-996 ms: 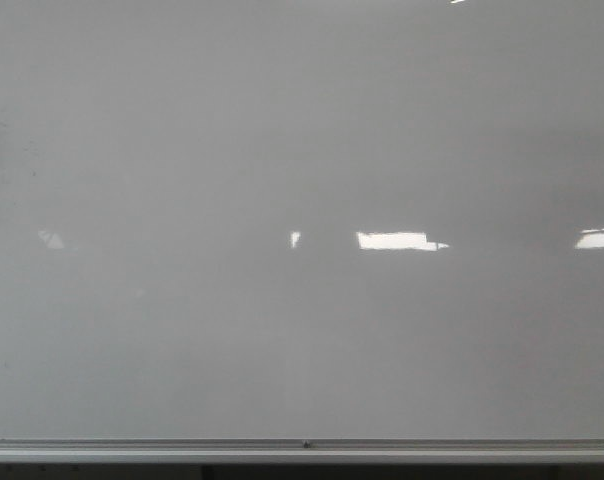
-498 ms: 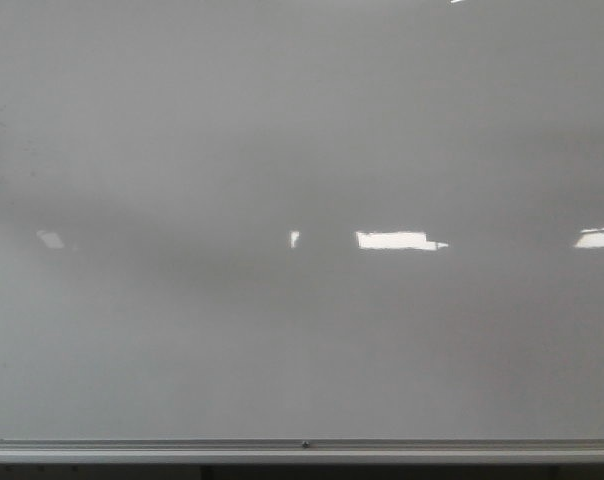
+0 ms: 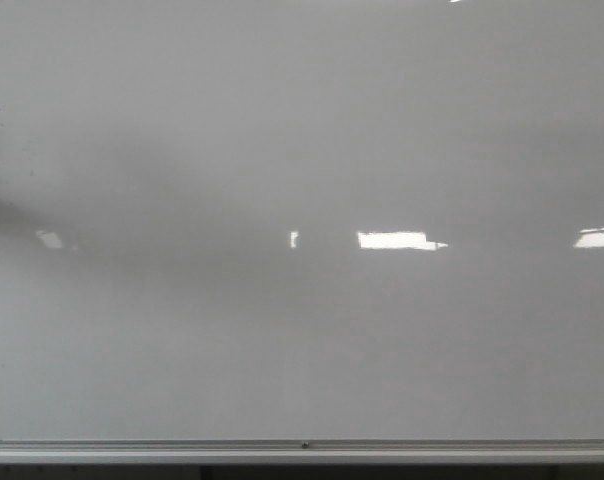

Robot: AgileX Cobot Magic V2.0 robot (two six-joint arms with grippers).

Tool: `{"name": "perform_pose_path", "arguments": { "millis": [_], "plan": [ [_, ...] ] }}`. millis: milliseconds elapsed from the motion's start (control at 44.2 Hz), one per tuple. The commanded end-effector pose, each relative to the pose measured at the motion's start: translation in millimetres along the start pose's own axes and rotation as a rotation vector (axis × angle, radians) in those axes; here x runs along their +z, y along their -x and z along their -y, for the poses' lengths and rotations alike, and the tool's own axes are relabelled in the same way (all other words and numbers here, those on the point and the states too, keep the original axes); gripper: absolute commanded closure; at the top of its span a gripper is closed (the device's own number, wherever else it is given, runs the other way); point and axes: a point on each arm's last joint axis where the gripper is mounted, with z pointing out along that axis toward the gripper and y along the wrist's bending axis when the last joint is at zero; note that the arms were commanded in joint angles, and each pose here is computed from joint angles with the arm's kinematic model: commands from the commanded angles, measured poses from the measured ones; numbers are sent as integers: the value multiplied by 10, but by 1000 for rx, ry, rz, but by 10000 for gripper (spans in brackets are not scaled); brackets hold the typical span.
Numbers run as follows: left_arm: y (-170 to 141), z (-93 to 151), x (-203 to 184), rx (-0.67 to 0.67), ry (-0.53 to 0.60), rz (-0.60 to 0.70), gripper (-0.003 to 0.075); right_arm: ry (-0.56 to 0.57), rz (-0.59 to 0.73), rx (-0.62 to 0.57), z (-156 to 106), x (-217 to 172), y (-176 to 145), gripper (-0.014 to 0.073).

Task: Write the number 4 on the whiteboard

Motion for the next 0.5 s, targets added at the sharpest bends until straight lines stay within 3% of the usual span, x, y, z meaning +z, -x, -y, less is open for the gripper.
{"name": "perform_pose_path", "arguments": {
  "millis": [0, 475],
  "plan": [
    [237, -25, -88, -5, 6, 138, 128, 1, 92, 3, -7, -17, 172, 46],
    [261, -20, -76, -1, 2, 172, 695, 1, 88, 3, -7, -16, 168, 46]
  ]
}}
